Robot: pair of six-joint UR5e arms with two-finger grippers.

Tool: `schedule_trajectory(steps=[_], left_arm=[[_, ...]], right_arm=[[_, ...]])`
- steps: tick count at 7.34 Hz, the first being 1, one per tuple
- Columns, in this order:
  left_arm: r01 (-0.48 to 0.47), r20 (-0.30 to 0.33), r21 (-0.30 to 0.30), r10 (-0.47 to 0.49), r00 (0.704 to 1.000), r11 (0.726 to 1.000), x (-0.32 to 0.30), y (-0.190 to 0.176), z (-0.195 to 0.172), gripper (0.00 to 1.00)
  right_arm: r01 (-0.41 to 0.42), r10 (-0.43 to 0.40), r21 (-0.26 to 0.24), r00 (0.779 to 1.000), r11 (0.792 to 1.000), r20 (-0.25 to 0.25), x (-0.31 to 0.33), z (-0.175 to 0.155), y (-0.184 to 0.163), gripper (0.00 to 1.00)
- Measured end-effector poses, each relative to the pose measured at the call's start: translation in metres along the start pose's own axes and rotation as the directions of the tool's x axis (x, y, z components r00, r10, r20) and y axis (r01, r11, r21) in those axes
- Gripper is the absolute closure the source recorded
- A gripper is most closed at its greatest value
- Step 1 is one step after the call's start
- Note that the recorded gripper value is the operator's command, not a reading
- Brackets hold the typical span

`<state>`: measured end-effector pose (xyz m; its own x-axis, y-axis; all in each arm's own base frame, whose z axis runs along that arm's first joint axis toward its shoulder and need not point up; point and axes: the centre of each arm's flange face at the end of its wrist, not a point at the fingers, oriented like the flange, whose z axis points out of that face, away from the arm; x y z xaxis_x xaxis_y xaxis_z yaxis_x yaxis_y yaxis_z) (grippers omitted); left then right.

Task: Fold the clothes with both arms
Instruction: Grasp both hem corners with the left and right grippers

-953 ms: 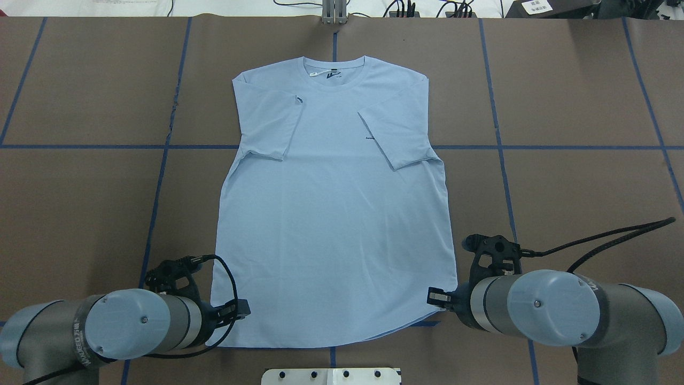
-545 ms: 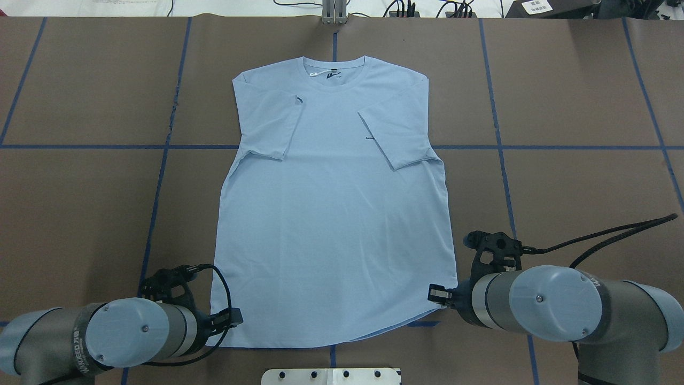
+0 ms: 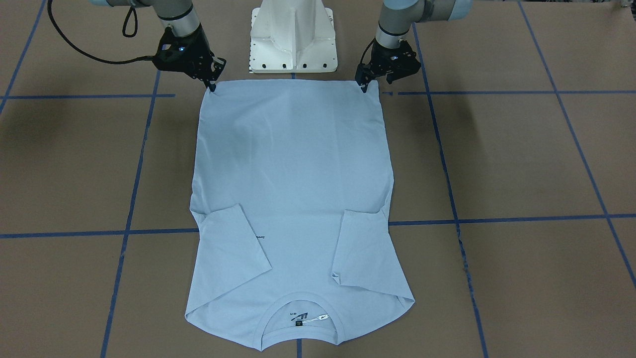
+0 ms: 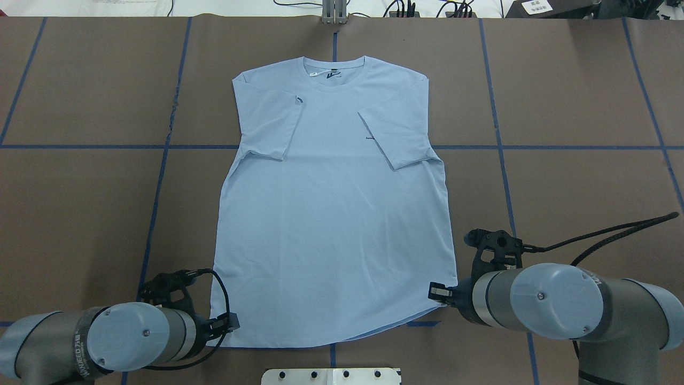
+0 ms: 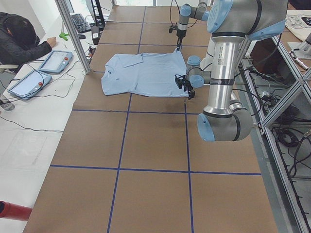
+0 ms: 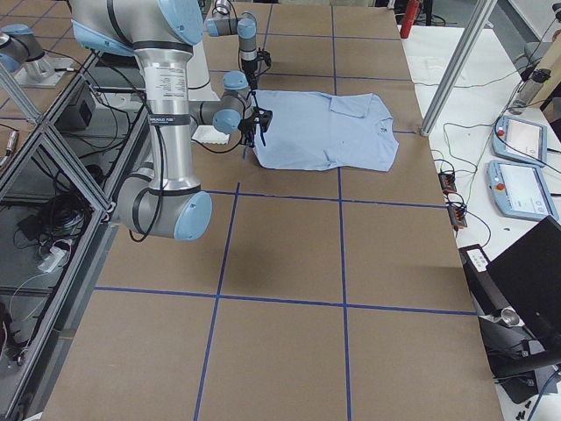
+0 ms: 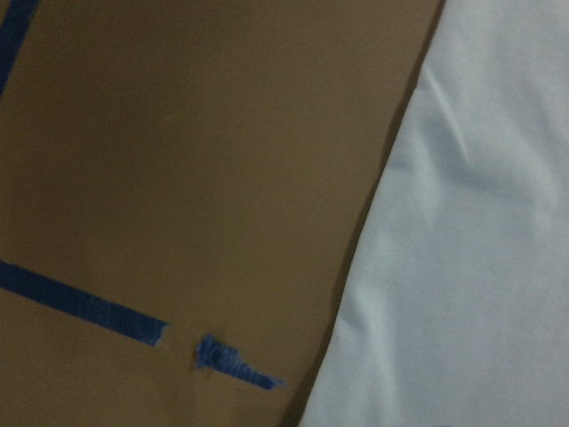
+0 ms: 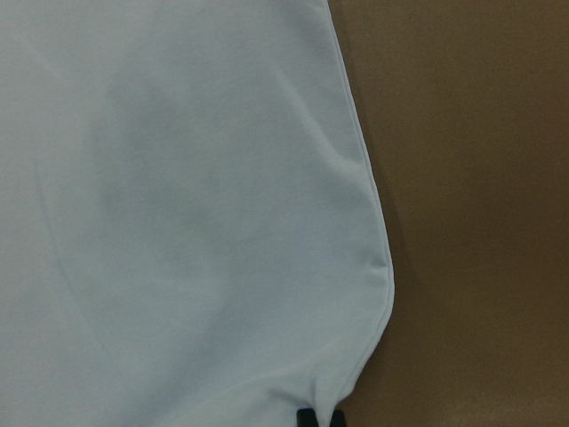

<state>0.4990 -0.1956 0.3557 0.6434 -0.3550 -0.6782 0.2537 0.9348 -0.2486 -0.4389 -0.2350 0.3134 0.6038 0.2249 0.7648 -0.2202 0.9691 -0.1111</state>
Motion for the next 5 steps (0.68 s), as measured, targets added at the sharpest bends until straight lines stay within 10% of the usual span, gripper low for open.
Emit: schedule_trajectory(steps=[5], left_arm=[[0.001, 0.001, -0.005, -0.001, 1.0, 1.0, 0.0003, 0.0028, -0.0001, 1.0]], right_arm=[[-0.006, 0.006, 0.0, 1.0, 1.0, 0.002, 0.0002, -0.002, -0.0037, 1.0]])
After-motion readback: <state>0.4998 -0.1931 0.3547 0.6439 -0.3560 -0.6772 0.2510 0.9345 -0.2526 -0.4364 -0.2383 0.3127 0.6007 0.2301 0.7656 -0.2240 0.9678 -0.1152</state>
